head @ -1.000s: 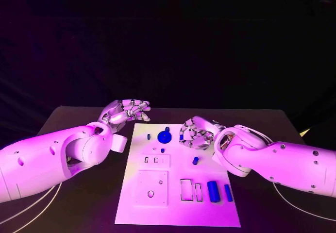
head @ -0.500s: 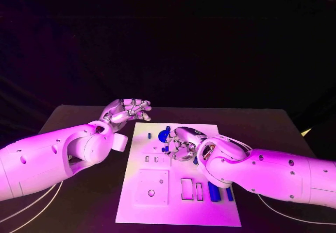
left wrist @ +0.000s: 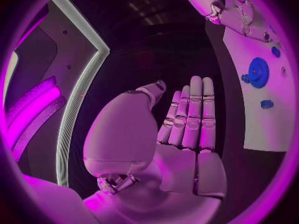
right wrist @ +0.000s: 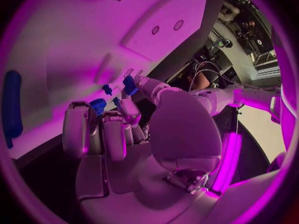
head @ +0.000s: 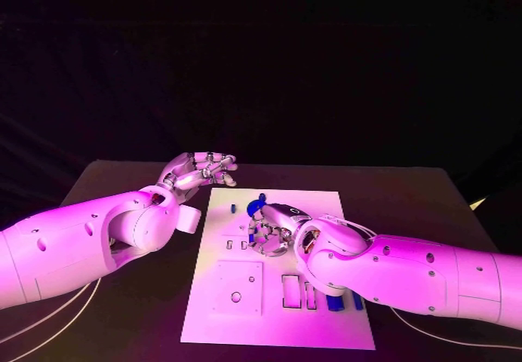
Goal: Assemble the parts on the task board
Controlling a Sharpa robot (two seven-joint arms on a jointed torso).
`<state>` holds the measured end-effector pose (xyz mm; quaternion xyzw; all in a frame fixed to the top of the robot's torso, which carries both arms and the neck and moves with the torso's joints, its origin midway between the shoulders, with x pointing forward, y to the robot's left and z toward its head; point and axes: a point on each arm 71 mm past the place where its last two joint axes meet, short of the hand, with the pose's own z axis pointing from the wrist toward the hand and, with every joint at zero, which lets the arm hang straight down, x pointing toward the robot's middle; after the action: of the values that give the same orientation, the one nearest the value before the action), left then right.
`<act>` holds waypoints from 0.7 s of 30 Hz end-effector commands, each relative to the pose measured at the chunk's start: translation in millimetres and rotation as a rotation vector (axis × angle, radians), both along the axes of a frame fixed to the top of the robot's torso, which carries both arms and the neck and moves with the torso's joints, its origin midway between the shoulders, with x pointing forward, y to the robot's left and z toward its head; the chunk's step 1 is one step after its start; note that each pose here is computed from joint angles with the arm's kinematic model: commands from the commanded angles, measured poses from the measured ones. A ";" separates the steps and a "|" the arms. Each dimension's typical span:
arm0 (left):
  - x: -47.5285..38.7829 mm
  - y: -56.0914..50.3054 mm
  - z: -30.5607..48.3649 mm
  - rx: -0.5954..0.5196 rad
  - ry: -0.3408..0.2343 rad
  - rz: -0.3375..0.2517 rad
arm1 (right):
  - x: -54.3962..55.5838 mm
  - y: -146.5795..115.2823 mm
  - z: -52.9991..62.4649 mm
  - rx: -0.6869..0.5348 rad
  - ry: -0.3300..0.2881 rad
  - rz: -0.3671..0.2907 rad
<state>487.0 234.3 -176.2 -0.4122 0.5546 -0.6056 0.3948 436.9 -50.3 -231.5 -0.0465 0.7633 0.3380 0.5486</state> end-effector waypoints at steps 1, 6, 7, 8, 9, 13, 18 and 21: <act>-0.5 -2.4 0.5 -0.008 -0.006 -0.020 | -0.1 1.4 -2.4 -0.035 -0.011 0.014; -0.4 -2.3 0.3 -0.008 -0.005 -0.020 | -0.2 3.5 -4.2 -0.041 -0.011 0.018; -0.4 -2.4 0.2 -0.008 -0.005 -0.020 | -0.4 4.1 -4.7 -0.043 -0.012 0.019; -0.4 -2.4 0.2 -0.008 -0.004 -0.020 | -0.6 4.6 -5.3 -0.045 -0.012 0.021; -0.4 -2.4 0.2 -0.008 -0.004 -0.020 | -1.0 5.2 -6.2 -0.048 -0.011 0.024; -0.4 -2.2 0.1 -0.008 -0.004 -0.019 | -1.6 6.3 -8.2 -0.056 -0.010 0.029; -0.4 -2.1 0.0 -0.008 -0.003 -0.019 | -1.6 6.5 -10.1 -0.066 -0.010 0.033; -0.5 -2.1 0.0 -0.008 -0.003 -0.019 | -1.6 6.4 -10.6 -0.070 -0.012 0.034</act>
<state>487.1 234.5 -177.0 -0.4126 0.5553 -0.6049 0.3943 436.4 -45.1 -240.8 -0.0649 0.7688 0.3251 0.5469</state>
